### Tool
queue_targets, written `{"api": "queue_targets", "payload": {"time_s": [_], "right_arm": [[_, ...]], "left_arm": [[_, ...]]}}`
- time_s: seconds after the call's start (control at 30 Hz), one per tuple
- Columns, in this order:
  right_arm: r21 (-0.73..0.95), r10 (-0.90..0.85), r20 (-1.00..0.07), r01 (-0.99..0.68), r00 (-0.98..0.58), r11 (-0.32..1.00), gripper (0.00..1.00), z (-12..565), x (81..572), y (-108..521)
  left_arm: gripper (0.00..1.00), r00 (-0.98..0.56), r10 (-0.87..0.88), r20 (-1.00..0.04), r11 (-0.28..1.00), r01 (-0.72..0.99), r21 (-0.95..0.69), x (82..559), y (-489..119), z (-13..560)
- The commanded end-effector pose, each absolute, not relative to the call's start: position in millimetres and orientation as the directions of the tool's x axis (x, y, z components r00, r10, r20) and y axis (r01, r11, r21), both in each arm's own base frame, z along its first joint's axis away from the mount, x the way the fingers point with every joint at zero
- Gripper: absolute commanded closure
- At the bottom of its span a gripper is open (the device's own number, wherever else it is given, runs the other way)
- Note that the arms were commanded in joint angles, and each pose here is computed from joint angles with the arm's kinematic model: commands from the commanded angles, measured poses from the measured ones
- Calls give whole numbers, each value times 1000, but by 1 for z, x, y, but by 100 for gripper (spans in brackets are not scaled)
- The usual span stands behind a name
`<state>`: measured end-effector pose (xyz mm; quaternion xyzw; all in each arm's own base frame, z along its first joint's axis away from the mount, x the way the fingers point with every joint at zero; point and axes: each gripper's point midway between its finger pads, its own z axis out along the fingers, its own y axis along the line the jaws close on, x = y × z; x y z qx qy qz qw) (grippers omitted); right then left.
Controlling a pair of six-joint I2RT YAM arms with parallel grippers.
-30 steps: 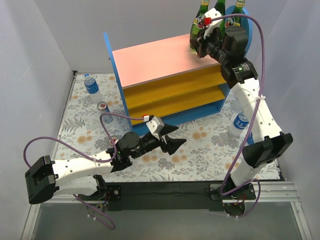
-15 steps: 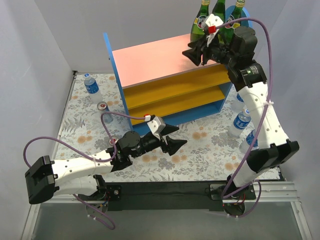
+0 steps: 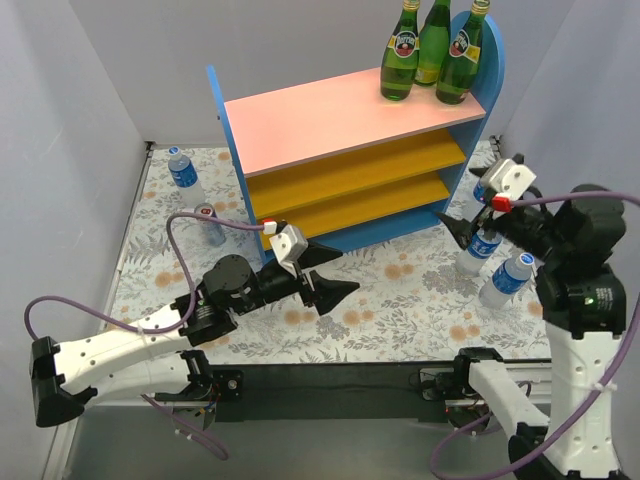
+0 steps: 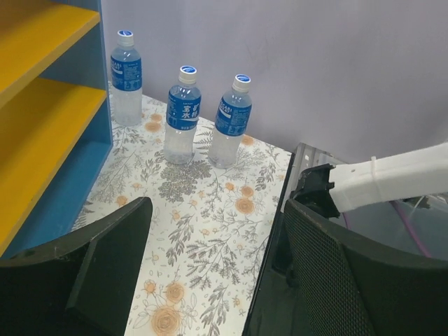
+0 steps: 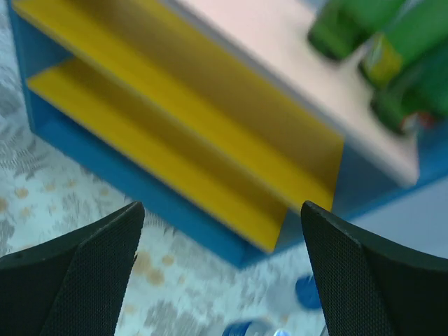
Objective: Place and organize the beverage onto the shelf
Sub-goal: Place the drink on the shelf, then pick up the drink from the center of the board.
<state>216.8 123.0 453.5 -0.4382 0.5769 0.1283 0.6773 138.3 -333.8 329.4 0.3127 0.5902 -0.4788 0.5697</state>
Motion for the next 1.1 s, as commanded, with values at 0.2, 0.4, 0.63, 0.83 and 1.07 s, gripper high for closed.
{"api": "queue_targets", "payload": {"time_s": [0.2, 0.4, 0.63, 0.83, 1.07], "right_arm": [[-237, -365, -889, -404, -276, 884, 2, 297, 236, 24], [-198, -317, -861, -311, -398, 929, 2, 279, 250, -2], [-111, -259, -865, -340, -429, 934, 3, 279, 267, -3], [-104, -244, -855, -309, -458, 945, 5, 275, 273, -14], [-64, -205, -837, -282, -506, 957, 13, 263, 277, -27]], "left_arm": [[24, -245, 59, -968, 404, 892, -201, 127, -305, 279], [24, -266, 155, -951, 428, 886, -178, 127, -298, 239], [24, -236, 139, -962, 446, 882, -152, 126, -283, 235], [24, -267, 120, -956, 454, 871, -187, 123, -278, 237], [24, -318, 156, -935, 555, 811, -184, 138, -271, 219]]}}
